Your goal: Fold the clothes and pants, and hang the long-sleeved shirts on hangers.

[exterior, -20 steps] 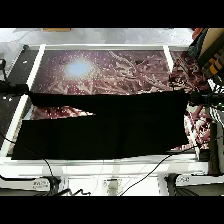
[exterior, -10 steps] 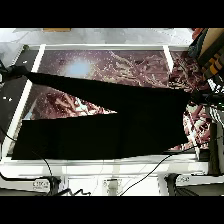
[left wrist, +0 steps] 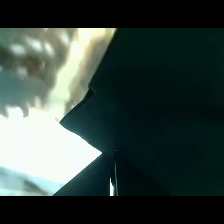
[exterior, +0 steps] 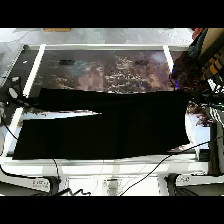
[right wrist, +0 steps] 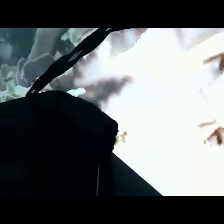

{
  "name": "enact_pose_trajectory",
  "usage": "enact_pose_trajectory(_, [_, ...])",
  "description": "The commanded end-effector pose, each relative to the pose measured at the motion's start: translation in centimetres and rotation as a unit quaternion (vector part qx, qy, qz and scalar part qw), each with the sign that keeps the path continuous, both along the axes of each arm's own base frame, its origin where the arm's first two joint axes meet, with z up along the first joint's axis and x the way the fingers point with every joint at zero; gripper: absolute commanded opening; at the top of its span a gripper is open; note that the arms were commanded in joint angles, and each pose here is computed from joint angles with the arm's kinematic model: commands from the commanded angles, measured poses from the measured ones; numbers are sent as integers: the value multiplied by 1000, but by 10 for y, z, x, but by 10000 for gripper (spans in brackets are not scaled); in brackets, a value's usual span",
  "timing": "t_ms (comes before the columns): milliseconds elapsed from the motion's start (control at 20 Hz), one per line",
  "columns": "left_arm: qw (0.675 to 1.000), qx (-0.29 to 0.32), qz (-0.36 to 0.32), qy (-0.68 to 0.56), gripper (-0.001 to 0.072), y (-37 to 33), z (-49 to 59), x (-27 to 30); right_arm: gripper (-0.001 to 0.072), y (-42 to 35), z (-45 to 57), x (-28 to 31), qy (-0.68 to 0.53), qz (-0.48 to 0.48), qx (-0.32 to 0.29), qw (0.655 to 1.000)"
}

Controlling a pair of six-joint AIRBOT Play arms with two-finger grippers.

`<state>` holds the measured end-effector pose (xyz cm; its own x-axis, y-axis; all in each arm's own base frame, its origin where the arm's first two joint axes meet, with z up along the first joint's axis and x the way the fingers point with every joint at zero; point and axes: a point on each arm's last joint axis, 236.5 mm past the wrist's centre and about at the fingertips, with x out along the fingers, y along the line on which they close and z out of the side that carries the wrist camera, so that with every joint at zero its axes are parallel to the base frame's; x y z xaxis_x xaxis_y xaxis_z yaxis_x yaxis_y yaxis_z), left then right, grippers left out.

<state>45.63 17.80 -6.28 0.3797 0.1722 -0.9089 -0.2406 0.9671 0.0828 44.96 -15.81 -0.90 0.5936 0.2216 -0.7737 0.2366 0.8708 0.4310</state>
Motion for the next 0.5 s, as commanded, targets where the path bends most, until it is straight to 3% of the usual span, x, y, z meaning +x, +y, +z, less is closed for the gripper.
enact_pose_trajectory(0, [1000,-7,1,28,8,-1,-25,-11,15,-1,0,1,-1,-2,-1,1000])
enact_pose_trajectory(50, [1000,-5,1,21,19,0,-23,-8,15,-1,0,1,-1,-2,-1,1000])
enact_pose_trajectory(100, [1000,-1,0,10,86,1,-20,-3,15,-1,0,1,-1,-2,-2,1000])
enact_pose_trajectory(200, [1000,12,-1,-27,381,7,-5,12,15,-1,0,1,-2,-2,-2,1000])
enact_pose_trajectory(250, [999,20,-2,-49,445,8,6,22,15,-2,0,1,-3,-3,-3,1000])
enact_pose_trajectory(450, [993,42,-1,-114,445,14,57,38,15,-17,5,11,-24,-26,-25,999])
